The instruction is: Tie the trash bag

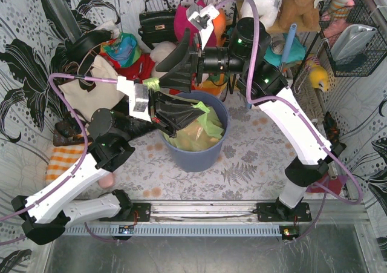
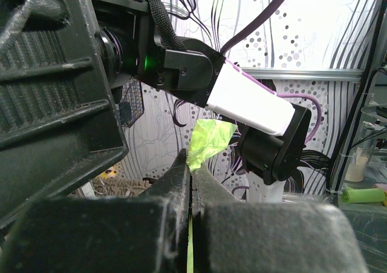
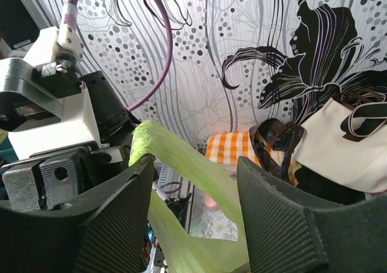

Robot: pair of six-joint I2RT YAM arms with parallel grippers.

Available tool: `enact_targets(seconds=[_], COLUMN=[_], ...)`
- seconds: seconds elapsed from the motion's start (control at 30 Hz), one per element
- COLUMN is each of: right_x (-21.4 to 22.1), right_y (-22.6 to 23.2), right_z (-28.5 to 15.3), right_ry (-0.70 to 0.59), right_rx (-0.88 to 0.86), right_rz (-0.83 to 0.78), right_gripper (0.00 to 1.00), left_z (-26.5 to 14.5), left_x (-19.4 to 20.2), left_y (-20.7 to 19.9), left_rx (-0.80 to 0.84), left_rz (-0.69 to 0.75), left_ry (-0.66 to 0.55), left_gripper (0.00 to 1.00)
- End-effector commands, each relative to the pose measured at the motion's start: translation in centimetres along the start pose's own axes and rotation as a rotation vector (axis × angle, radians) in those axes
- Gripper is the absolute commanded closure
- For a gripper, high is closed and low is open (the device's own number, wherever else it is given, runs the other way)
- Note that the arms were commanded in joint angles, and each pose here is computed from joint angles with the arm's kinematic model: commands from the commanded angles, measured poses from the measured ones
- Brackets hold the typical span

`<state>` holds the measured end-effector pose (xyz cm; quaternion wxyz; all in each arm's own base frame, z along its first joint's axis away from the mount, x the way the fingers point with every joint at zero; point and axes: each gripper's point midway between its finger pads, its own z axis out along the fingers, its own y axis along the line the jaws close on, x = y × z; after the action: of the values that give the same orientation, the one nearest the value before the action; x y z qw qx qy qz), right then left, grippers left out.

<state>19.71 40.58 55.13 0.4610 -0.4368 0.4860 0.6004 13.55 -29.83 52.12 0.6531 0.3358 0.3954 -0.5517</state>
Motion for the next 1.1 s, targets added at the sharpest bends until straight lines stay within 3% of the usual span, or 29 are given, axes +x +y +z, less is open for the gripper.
enact_targets(seconds=[0.0,0.13,0.33,0.6,0.87,1.07], right_x=[-1.6,-1.5,-1.9,-2.3,-4.4,-3.2], right_y=[1.9,2.0,1.9,-0.8,1.3,2.0], right_z=[-0.1,0.0,-0.2,-0.9,-3.7,-3.4], right_ry=[-0.033,-0.025,-0.046,-0.062,-0.111,-0.098], right_rx=[-0.043,-0.04,0.01,0.176,0.233,0.193], right_rz=[-0.043,-0.038,-0.109,-0.155,-0.23,-0.117], right_gripper=[0.43,0.42,0.3,0.32,0.34,0.34], left_z=[-0.1,0.0,0.1,-0.9,-1.3,-1.4], left_x=[-1.0,-0.9,-0.6,-0.2,0.4,0.6], left_y=[-0.2,-0.2,-0.5,-1.3,-1.6,-1.8], left_rx=[0.008,0.012,0.037,0.049,0.058,0.065], left_rz=[0.018,0.016,0.012,-0.009,-0.029,-0.035], left_ry=[-0.033,-0.03,-0.017,-0.009,0.013,0.018], left_gripper=[1.0,1.0,1.0,1.0,1.0,1.0])
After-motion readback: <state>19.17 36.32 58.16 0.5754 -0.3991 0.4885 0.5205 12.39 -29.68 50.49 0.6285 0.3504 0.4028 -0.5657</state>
